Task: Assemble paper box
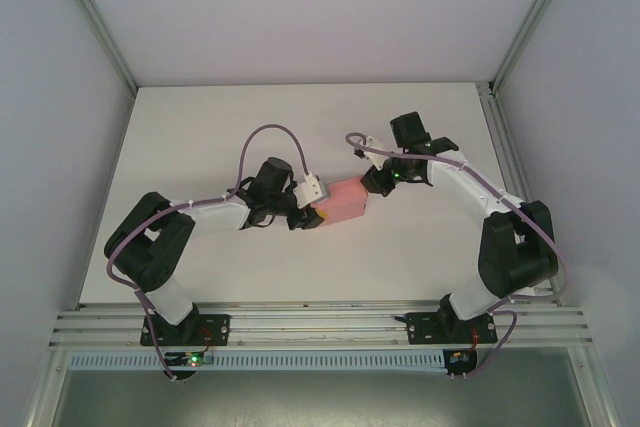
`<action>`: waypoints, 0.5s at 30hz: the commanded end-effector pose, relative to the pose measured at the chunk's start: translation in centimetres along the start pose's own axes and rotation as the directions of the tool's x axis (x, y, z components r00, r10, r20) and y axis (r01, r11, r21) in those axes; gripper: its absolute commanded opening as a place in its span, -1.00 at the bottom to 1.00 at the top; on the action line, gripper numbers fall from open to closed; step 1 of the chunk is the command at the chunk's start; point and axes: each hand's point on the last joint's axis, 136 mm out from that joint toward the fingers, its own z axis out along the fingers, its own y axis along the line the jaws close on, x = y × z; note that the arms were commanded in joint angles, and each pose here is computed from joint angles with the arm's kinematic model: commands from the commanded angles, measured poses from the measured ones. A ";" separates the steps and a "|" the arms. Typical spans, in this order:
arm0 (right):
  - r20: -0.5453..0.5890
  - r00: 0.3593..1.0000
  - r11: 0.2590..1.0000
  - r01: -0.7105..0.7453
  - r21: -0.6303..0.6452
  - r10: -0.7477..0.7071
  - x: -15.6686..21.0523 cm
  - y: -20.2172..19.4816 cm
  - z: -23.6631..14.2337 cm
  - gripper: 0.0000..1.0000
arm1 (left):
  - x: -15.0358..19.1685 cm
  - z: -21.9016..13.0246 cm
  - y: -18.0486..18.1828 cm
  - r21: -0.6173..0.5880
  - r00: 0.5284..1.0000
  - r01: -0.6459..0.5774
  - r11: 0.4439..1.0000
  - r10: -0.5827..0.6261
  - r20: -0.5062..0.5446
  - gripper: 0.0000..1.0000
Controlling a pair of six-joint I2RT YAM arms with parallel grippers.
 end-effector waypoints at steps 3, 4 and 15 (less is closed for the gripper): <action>0.004 0.999 0.998 -0.034 0.044 0.034 -1.2 0.9 -0.9 -0.90 | 0.7 0.2 0.0 -0.003 0.999 0.016 1.000 -0.016 -0.035 -0.11; 0.003 0.998 0.997 -0.057 0.056 0.057 -1.4 1.1 -0.9 -0.94 | 0.6 0.2 0.2 -0.011 0.999 0.017 1.000 -0.018 -0.032 -0.11; 0.166 0.867 0.865 -0.490 0.104 0.471 -1.3 2.6 0.2 -1.00 | 0.6 0.5 1.3 -0.066 0.999 0.027 0.997 -0.030 -0.034 -0.09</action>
